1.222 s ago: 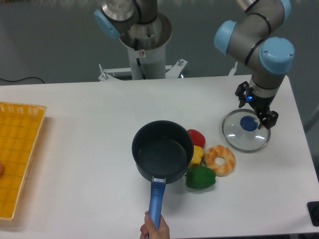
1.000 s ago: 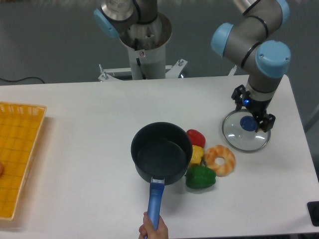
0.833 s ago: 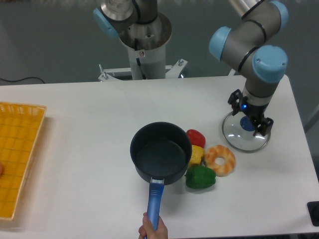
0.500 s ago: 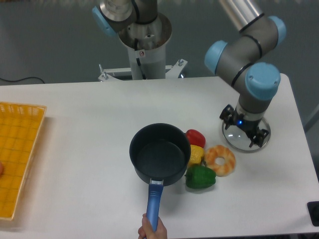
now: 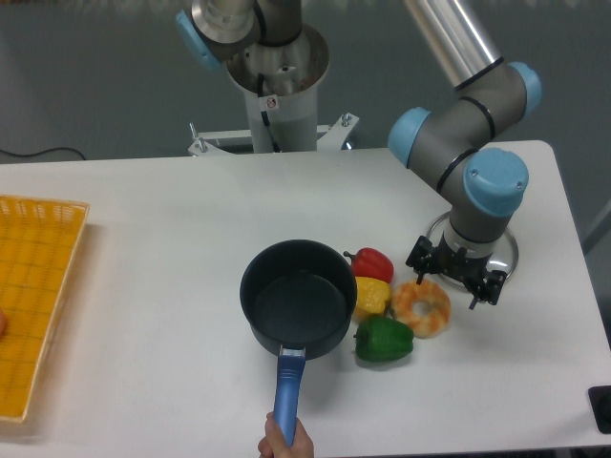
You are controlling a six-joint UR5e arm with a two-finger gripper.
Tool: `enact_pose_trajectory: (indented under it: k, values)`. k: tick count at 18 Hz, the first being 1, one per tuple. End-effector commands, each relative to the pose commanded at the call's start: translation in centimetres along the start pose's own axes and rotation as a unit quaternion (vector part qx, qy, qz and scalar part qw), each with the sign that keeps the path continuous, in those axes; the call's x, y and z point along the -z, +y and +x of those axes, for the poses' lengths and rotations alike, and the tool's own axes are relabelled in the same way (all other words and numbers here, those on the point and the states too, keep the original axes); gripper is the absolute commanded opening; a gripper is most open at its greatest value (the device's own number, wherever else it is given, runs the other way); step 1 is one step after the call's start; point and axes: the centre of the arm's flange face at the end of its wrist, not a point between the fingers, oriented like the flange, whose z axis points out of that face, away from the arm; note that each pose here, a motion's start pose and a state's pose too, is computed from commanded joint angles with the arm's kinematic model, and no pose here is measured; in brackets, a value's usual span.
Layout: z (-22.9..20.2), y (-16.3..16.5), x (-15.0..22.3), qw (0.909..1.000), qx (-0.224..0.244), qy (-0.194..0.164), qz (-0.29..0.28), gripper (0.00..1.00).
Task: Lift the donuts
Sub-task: 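Move the gripper off the glass lid toward the orange donut, then lower the open gripper around the orange donut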
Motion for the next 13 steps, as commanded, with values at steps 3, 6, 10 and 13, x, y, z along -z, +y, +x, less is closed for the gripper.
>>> enact_pose_trajectory:
  k: [3,6,10,13]
  values:
    - [-0.6,-0.1,-0.9,1.0000,0.000,-0.005,0.001,1.00]
    - [-0.9,-0.1,-2.0,1.0000,0.001,-0.008,0.003,1.00]
    - [-1.0,0.1,-3.0,1.0000,0.001,-0.004,0.000,1.00]
    - [-0.9,0.3,-3.6,1.0000,0.001,0.000,-0.003,1.00]
